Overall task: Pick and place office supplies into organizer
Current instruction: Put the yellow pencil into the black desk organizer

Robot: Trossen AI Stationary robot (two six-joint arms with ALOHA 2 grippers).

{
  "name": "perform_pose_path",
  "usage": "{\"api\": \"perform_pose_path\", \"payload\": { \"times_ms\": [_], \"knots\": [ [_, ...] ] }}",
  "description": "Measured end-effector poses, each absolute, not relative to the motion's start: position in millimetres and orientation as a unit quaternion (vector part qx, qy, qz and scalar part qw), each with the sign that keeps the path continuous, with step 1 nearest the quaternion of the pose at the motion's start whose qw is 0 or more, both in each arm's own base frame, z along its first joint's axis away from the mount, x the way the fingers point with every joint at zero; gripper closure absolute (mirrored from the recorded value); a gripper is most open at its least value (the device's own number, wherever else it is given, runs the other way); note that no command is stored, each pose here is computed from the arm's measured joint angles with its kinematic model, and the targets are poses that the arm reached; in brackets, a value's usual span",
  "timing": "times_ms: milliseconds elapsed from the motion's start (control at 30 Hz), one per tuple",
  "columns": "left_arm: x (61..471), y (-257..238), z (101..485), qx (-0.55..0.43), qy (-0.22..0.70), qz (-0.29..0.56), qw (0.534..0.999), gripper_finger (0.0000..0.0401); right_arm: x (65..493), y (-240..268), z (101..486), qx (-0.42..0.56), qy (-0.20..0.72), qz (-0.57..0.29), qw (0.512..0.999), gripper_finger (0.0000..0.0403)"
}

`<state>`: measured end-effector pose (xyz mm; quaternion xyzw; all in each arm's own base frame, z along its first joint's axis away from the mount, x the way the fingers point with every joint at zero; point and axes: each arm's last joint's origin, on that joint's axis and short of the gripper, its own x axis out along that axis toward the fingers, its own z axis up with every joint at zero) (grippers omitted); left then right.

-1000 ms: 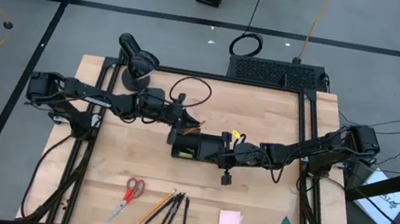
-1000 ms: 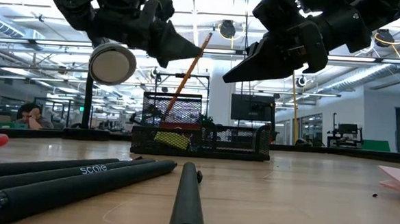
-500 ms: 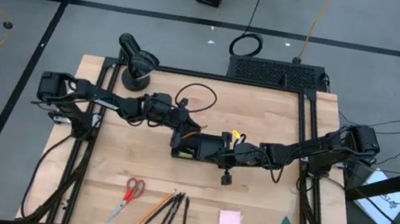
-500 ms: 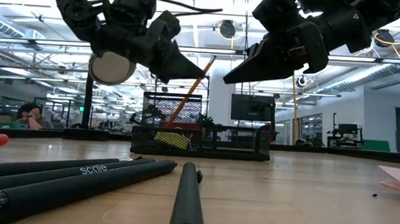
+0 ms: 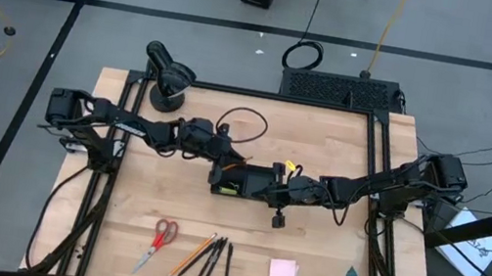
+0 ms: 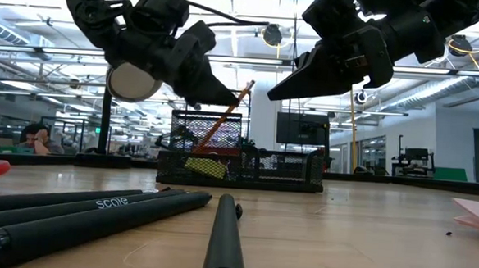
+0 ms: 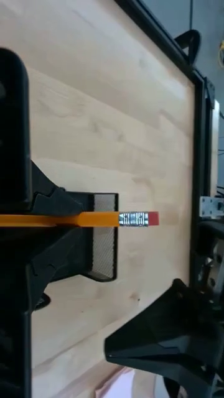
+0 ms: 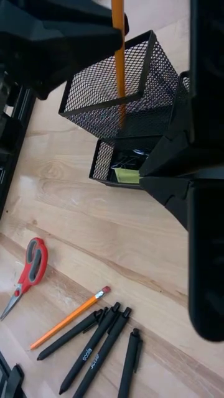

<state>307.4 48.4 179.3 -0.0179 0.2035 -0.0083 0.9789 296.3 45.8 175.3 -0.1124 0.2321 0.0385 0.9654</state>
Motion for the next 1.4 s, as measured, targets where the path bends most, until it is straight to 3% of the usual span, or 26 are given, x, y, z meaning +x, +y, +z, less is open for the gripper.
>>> {"api": "perform_pose_path", "payload": {
  "times_ms": [1200,1400],
  "knots": [
    [308,47,169,-0.056,0.230,0.000,0.972,0.0369,296,46,175,-0.111,0.233,0.038,0.966,0.0399],
    [308,47,172,-0.058,0.222,-0.001,0.973,0.0341,296,46,175,-0.111,0.233,0.038,0.966,0.0399]
  ]
}}
